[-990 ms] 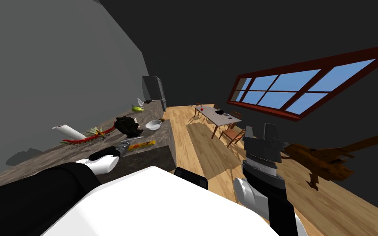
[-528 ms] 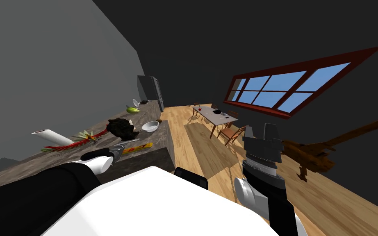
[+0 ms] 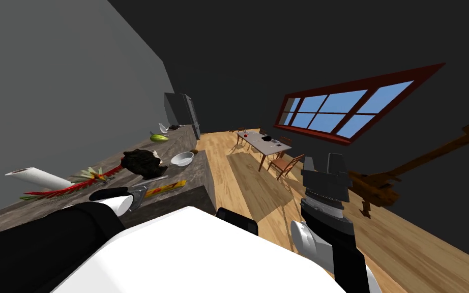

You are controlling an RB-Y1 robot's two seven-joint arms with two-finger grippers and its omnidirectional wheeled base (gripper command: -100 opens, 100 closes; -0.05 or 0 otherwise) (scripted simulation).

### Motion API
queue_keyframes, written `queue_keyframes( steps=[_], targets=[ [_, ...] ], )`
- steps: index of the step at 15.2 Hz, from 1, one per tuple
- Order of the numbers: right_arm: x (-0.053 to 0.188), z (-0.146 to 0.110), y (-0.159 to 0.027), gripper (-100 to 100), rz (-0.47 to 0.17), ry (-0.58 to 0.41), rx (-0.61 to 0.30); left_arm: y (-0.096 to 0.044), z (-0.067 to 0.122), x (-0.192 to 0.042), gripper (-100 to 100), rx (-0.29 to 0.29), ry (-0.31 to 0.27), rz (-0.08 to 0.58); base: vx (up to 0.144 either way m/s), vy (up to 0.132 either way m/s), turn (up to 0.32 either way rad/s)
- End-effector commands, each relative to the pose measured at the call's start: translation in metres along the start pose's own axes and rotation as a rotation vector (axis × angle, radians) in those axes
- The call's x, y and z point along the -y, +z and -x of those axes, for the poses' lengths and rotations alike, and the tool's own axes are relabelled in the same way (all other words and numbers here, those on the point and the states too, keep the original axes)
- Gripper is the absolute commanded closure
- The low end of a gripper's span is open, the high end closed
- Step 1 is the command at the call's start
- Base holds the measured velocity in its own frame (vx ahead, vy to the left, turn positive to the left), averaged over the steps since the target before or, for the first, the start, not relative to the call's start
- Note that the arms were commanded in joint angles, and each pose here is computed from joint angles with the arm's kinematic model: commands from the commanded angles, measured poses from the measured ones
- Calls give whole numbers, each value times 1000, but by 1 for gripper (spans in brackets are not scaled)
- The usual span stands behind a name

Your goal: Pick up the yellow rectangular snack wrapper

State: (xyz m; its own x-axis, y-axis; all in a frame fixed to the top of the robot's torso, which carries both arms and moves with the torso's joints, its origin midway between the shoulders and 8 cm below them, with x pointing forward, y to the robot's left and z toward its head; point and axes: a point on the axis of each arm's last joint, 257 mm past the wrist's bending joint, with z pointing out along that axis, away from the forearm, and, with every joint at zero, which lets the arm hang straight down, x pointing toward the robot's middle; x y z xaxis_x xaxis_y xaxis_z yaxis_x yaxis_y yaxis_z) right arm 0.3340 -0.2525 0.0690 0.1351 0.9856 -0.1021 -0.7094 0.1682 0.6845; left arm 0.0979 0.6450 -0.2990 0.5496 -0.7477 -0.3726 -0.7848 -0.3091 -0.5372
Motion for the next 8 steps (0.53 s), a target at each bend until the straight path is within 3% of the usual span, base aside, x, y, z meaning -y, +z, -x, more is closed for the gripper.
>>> queue_keyframes(
  steps=[1, 2, 4, 8],
  targets=[
    [0, 0, 0, 0, 0, 0, 0, 0, 2, -9, -100, -2, -10, 39, 29, 16, -54],
    [0, 0, 0, 0, 0, 0, 0, -2, 9, -17, -100, -7, -43, 65, 38, 14, -112],
    [0, 0, 0, 0, 0, 0, 0, -3, 8, -26, -100, -10, -43, 102, 41, 18, -77],
    [0, 0, 0, 0, 0, 0, 0, -8, 15, -47, -100, -30, -105, 183, 43, 21, -74]
  ],
)
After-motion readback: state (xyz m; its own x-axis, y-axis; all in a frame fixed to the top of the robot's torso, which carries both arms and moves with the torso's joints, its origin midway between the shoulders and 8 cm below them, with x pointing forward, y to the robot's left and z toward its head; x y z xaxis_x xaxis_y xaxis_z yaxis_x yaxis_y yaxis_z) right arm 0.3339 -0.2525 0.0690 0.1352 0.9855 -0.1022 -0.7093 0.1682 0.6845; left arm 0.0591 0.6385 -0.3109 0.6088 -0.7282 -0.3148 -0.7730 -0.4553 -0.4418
